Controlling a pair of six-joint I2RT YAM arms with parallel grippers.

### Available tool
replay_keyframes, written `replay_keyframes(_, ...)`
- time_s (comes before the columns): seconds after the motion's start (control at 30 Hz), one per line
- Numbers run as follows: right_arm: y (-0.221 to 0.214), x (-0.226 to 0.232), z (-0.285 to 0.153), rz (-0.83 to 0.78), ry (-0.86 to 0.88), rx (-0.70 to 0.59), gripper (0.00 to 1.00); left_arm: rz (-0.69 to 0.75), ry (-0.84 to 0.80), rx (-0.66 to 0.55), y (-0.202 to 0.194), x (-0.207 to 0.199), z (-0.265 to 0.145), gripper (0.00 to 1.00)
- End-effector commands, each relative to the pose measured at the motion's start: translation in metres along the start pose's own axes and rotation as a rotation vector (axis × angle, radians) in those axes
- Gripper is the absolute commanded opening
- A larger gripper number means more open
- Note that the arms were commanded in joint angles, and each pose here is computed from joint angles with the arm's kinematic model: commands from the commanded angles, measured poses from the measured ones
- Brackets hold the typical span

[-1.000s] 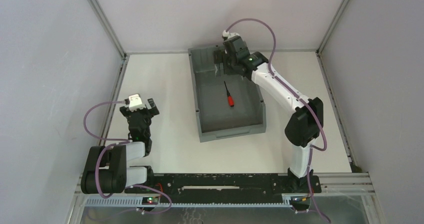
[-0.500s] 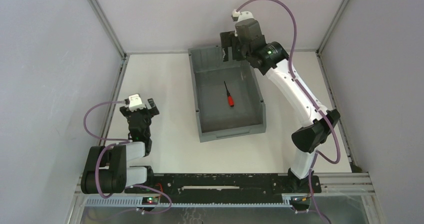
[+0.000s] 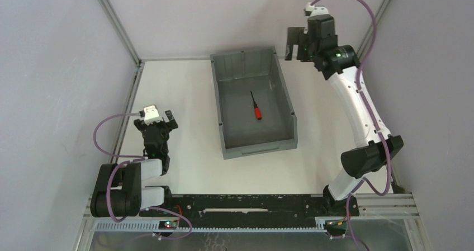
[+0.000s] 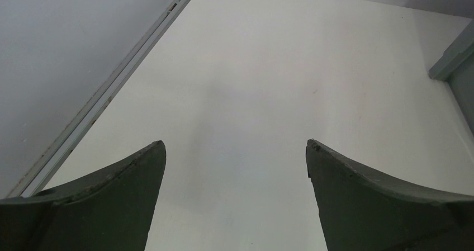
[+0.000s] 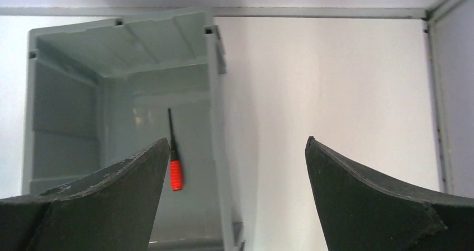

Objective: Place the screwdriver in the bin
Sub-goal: Reset both arms

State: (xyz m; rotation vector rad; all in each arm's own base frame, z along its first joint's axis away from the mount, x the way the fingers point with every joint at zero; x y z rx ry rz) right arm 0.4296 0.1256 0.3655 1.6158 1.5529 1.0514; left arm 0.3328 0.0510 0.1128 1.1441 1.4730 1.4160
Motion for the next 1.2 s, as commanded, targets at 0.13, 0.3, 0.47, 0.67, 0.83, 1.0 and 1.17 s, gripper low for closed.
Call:
replay_keyframes(0.13,0.019,-0.057,-0.026,0.052,-0.016,-0.083,1.00,0.000,0.003,-0.066,0.023,0.000,0.008,1.00)
replay_keyframes(0.3,0.017,-0.081,-0.031,0.063,-0.051,-0.092,1.00,0.000,0.003,-0.067,0.023,0.000,0.008,1.00)
replay_keyframes(0.47,0.015,-0.096,-0.038,0.060,-0.072,-0.106,1.00,-0.001,0.004,-0.067,0.024,0.000,0.008,1.00)
replay_keyframes(0.67,0.018,-0.107,-0.043,0.050,-0.088,-0.126,1.00,0.000,0.003,-0.066,0.023,0.000,0.008,1.00)
replay_keyframes(0.83,0.022,-0.114,-0.050,0.051,-0.099,-0.139,1.00,-0.001,0.003,-0.067,0.023,0.000,0.007,1.00)
replay_keyframes(1.0,0.023,-0.115,-0.053,0.052,-0.093,-0.147,1.00,-0.001,0.003,-0.066,0.023,0.000,0.008,1.00)
replay_keyframes(1.17,0.022,-0.111,-0.051,0.062,-0.066,-0.141,1.00,0.000,0.003,-0.066,0.023,0.000,0.008,1.00)
Point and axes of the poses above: each gripper's point midway between its finger pads, its own z axis out along the fingers, its own x axis along the line the jaws close on, y = z × x, the point moved 1 cm from there along -z, back along the fingers, and after that the axes turned 4 degrees about z, right-handed, at the moved point
